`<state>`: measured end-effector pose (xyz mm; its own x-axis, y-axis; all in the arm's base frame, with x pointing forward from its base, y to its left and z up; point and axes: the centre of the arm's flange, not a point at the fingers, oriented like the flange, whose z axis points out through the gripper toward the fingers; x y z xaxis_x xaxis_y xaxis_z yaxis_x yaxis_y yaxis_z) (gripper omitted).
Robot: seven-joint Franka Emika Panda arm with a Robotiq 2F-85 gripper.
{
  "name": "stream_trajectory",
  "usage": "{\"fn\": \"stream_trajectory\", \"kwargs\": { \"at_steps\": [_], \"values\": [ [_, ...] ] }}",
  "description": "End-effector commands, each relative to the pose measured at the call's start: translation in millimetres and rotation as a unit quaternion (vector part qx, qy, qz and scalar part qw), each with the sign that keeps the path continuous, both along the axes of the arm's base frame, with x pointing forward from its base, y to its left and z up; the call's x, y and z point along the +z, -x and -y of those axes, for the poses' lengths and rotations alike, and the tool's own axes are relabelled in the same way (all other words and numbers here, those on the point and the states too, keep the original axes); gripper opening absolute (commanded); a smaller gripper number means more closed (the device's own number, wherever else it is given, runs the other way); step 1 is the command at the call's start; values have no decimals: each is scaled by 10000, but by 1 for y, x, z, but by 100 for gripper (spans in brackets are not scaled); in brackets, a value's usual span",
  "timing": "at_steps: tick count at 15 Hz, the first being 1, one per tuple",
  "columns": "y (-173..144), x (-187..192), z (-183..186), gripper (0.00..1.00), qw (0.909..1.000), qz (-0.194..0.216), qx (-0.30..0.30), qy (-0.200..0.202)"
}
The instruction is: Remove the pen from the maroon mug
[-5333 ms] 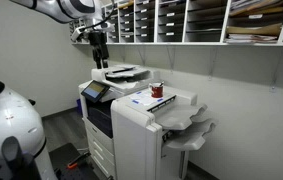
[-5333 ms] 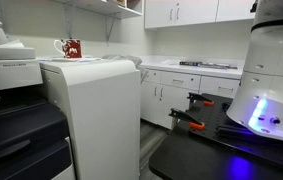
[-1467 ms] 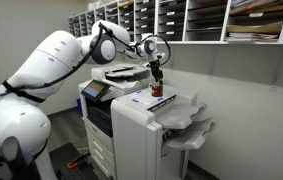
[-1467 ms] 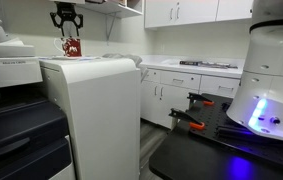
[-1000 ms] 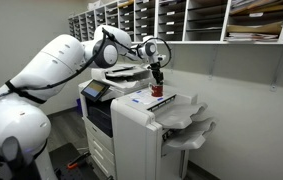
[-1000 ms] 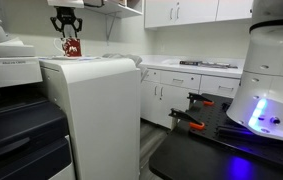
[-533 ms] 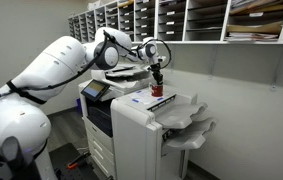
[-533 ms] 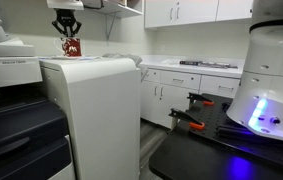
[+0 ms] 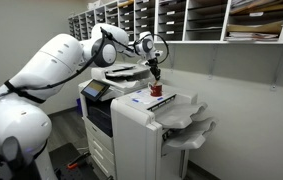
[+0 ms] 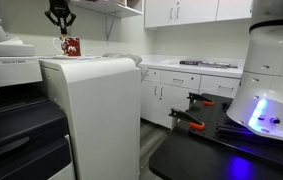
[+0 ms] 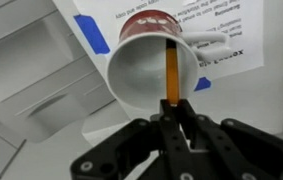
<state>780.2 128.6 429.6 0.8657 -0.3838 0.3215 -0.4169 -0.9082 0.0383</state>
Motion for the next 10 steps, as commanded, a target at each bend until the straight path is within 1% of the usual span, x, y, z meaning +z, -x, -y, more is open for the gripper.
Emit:
{"fn": "stream_trajectory", "kwargs": {
  "at_steps": [1,2,3,4,5,7,9,10],
  "values": [
    [37,40,-9,4,9985,468,200,174],
    [47,56,-15,4,9981,519,302,170],
    [55,67,-19,4,9986,323,417,18],
    [65,74,-25,4,9972,-42,735,-139],
    [75,75,-31,4,9956,-179,910,-136],
    [94,64,-40,4,9889,-573,1367,-93],
    [109,36,-43,4,9787,-984,1802,-17],
    [115,19,-40,4,9721,-1209,2010,47]
  ]
}}
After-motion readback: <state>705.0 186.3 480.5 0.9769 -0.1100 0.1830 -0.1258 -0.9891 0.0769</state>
